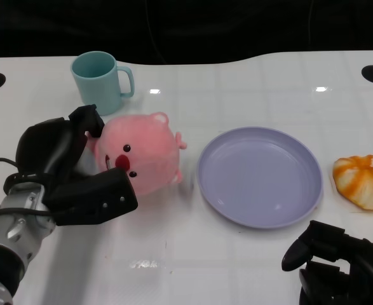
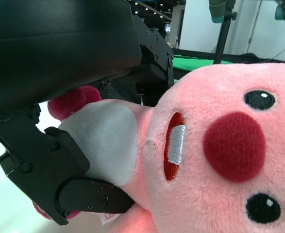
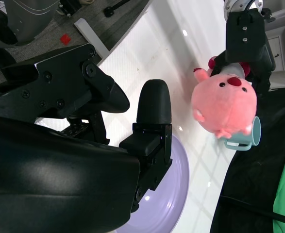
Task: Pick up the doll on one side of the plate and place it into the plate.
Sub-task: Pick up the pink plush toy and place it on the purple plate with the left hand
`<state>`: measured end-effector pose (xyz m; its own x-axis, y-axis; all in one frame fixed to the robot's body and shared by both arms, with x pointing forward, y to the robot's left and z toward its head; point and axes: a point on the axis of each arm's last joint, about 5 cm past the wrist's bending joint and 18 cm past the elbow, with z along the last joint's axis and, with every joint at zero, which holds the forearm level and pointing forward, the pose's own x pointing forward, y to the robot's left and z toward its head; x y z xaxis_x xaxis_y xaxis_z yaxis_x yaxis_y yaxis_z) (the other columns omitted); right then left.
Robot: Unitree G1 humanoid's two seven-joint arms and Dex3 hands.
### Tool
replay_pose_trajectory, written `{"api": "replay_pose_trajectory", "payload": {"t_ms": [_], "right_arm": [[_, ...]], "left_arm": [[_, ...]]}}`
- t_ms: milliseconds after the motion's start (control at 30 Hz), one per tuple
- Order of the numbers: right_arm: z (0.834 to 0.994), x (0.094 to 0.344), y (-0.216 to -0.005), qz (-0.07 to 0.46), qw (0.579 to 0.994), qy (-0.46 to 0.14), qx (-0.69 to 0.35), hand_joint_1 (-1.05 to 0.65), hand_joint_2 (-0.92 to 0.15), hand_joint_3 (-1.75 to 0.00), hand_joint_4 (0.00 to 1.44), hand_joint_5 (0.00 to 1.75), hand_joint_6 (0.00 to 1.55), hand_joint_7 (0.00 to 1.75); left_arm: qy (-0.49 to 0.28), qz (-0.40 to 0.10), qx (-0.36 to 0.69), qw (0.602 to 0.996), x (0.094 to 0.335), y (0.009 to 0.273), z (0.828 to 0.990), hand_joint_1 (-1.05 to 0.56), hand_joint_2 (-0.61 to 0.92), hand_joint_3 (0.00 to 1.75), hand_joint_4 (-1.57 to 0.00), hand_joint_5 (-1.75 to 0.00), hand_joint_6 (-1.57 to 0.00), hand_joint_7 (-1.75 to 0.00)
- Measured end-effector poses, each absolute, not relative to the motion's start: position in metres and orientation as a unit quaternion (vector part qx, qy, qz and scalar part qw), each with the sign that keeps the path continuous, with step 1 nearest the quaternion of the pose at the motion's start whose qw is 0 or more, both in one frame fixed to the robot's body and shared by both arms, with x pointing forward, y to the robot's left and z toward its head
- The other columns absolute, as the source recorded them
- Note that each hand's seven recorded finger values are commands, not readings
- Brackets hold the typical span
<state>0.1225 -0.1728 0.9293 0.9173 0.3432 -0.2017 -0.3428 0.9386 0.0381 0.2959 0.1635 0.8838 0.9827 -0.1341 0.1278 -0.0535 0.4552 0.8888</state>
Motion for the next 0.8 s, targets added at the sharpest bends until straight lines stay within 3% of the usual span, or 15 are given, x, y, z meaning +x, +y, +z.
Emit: {"api": "replay_pose_trajectory", "payload": {"t_ms": [67,300,800], "right_arm": [[0.929,0.123,-0.172,0.176,0.979,0.103,0.001,-0.07,-0.7,-1.11,0.67,1.75,0.5,1.55],[0.929,0.123,-0.172,0.177,0.979,0.103,0.002,-0.07,-0.7,-1.11,0.67,1.75,0.49,1.55],[0.928,0.122,-0.171,0.182,0.978,0.105,0.003,-0.05,-0.7,-1.11,0.67,1.75,0.49,1.56]], "left_arm": [[-0.094,-0.023,0.518,0.85,0.298,0.161,0.891,-0.17,0.55,0.99,-0.91,-1.75,-0.7,-1.75],[-0.125,-0.037,0.493,0.86,0.302,0.144,0.914,-0.16,0.42,1.22,-0.93,-1.75,-0.75,-1.75],[-0.141,-0.125,0.468,0.863,0.313,0.074,0.945,-0.19,0.45,1.15,-0.96,-1.75,-0.76,-1.75]]}}
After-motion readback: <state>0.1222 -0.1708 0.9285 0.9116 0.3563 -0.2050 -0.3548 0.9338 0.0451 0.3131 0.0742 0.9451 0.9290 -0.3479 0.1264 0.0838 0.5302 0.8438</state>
